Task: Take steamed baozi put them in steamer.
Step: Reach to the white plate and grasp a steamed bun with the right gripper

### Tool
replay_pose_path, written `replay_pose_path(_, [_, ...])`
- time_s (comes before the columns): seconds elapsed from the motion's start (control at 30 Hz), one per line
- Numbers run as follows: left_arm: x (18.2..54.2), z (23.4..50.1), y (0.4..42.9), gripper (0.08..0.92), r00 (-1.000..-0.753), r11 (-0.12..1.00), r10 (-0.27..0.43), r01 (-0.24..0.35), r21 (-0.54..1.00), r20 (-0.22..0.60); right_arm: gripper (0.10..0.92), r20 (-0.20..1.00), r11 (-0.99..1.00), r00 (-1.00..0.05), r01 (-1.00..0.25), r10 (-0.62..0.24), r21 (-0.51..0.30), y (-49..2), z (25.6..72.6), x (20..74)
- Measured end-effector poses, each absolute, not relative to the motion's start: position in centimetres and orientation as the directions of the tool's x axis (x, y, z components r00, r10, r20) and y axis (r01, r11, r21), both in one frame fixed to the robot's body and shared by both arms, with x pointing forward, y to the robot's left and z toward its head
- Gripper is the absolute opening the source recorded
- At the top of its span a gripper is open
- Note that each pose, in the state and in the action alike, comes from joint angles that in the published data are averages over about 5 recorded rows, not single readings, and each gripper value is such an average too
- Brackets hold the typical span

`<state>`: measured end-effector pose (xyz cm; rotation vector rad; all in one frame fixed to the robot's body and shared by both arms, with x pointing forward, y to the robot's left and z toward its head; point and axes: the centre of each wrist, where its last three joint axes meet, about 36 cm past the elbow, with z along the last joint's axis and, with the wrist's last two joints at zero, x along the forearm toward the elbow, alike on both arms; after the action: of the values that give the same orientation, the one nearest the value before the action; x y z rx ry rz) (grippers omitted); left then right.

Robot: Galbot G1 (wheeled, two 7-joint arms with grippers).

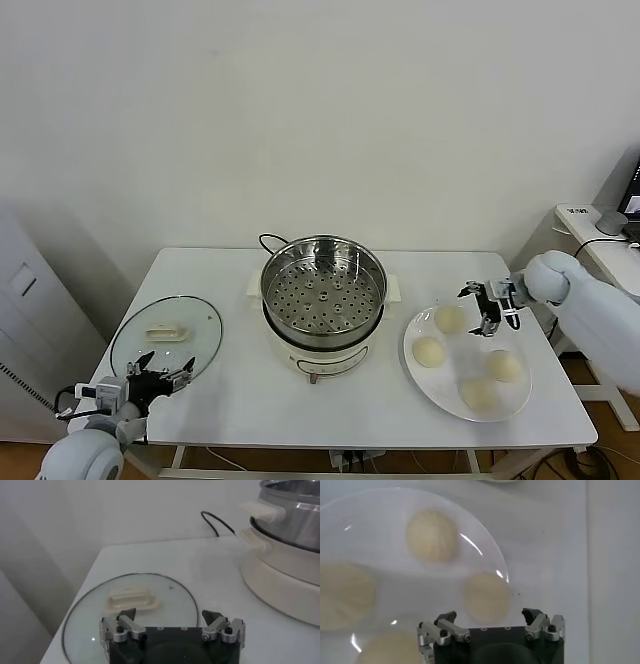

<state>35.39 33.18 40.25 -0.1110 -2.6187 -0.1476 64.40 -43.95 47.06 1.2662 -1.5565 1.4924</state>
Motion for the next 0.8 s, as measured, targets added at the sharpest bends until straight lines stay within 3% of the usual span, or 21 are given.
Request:
replay_pose_path(0.3, [35.5,40.5,33.0,0.823,-0.868,0.990,0.057,0.112,0.082,0.493,0.790,0.928,-0.122,-0.320,-0.930,-0.192,-0.346,-42.5,45.8,66.1])
replay_pose_path(0.8, [35.2,40.7,32.7,0.823,-0.870,0.990,0.065,0.116,0.075,0.489,0.503,0.939,-0.140,-0.294,-0.937,-0.176,-0.320,-42.0,45.5,66.6])
